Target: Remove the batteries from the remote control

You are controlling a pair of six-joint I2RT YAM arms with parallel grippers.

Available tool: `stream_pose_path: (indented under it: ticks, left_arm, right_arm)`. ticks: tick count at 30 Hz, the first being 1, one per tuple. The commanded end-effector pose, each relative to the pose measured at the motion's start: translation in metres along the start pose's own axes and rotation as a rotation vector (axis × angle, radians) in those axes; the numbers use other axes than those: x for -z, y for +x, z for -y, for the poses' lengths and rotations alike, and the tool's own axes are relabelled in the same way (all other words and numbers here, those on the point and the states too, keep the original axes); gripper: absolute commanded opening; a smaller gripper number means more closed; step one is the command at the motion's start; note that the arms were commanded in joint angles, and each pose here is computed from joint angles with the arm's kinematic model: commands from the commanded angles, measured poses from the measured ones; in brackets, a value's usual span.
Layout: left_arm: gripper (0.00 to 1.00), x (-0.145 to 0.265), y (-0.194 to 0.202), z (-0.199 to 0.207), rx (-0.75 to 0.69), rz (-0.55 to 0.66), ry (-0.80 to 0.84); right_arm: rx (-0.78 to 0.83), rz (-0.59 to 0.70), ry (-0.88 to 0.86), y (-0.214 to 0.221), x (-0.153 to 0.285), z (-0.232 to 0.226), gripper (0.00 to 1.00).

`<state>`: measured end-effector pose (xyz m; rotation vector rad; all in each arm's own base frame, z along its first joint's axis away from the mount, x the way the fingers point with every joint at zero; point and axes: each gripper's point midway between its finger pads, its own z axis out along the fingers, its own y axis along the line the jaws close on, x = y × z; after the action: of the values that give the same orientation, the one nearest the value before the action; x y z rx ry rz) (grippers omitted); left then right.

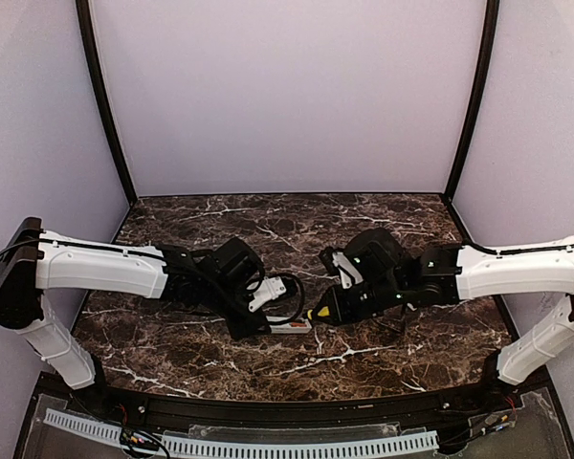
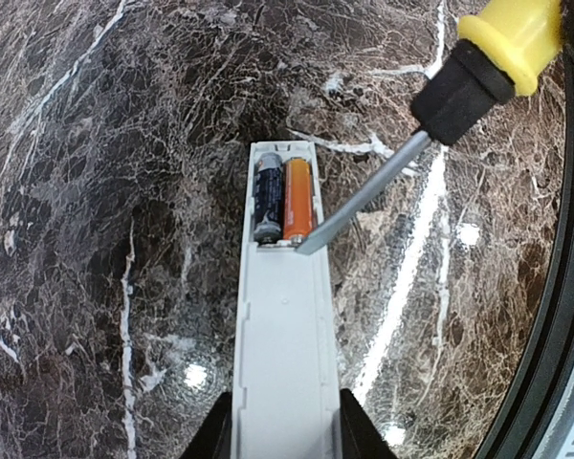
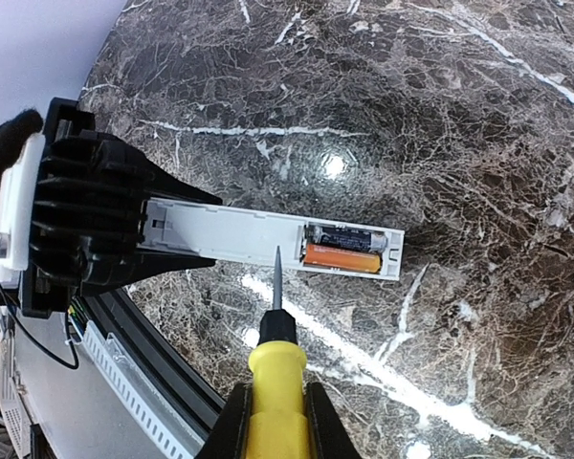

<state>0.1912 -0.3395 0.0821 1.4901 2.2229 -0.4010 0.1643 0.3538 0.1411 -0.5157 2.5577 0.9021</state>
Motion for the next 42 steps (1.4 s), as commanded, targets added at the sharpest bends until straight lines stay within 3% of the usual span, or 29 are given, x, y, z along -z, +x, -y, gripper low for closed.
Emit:
stream_pose_path:
  ticks: [1,42]
  left_arm:
    - [0.0,0.005,-0.007,0.003,-0.021,0.005,0.009]
    - [0.0,0.003,-0.004,-0.001,-0.036,-0.011,-0.025]
  right_arm:
    - [0.013,0.038,-0.009,-0.012,-0.001,-0.012,0.0]
    - [0.086,-0.05,0.192,0.009,-0.017,0.008,0.0]
